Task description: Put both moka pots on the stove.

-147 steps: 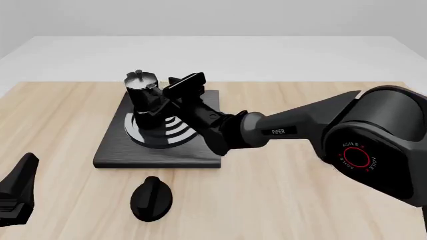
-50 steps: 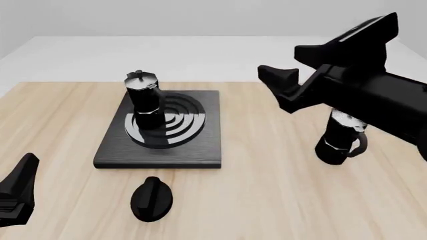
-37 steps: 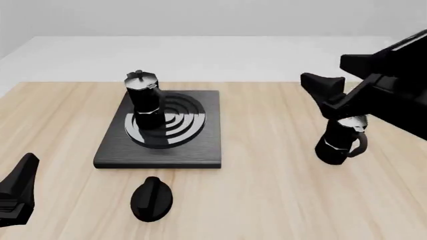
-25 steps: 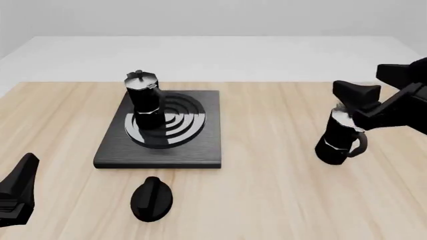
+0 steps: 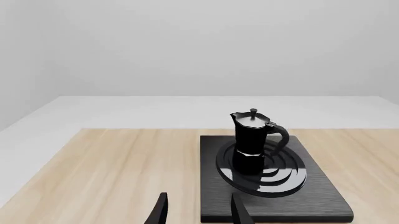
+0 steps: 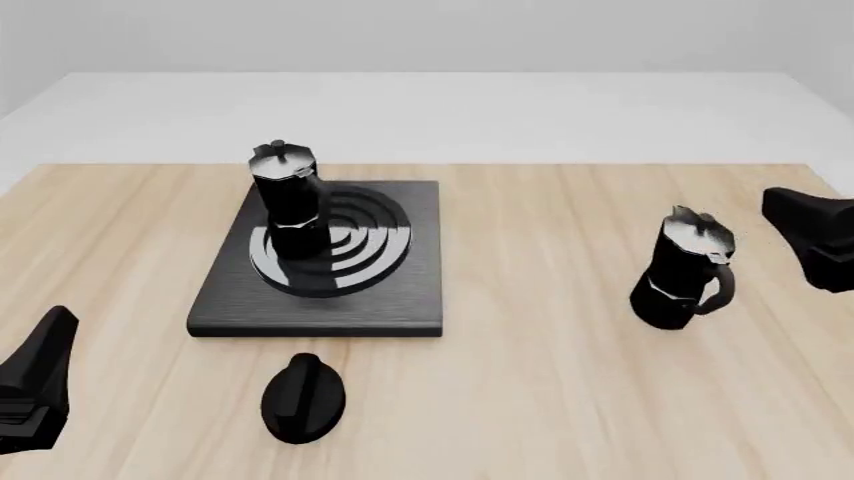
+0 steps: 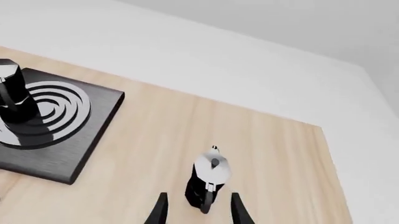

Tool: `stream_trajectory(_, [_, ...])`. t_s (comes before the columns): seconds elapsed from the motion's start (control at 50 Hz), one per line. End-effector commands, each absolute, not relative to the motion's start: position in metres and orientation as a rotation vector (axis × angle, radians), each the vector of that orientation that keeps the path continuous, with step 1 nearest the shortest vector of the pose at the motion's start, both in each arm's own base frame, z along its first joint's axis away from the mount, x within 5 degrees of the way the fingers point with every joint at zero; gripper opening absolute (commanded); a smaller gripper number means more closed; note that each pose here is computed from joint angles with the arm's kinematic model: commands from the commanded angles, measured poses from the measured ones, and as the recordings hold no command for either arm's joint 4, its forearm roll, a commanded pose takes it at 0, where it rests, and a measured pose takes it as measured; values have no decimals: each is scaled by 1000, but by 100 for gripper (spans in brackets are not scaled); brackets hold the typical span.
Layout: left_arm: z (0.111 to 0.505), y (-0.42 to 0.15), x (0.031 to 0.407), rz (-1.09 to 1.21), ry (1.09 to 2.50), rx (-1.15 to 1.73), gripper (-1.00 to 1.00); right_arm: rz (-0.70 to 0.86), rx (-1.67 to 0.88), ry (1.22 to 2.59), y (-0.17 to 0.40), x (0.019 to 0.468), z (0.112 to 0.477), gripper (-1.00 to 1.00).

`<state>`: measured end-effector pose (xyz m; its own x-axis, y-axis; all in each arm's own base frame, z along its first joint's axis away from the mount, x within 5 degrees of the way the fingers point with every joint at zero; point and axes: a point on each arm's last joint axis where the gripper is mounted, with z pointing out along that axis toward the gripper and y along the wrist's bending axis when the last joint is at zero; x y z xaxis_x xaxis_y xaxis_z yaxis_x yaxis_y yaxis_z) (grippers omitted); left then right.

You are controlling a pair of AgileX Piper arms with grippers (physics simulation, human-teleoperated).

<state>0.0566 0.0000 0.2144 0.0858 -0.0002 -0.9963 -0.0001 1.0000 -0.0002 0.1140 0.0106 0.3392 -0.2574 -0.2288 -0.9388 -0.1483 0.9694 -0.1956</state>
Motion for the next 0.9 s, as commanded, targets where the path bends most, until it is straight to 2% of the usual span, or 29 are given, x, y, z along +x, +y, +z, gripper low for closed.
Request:
stream_trajectory(0.02, [214,0,57,0,1485,0,100,-136,-238,1878,3,105,341,100])
stream_trajectory(0.4, [214,0,57,0,1485,0,100,-193,-211,1951,-4,106,336,100])
stream_trajectory(0.9, [214,0,57,0,1485,0,100,-179,-187,2067,-9,166,303,100])
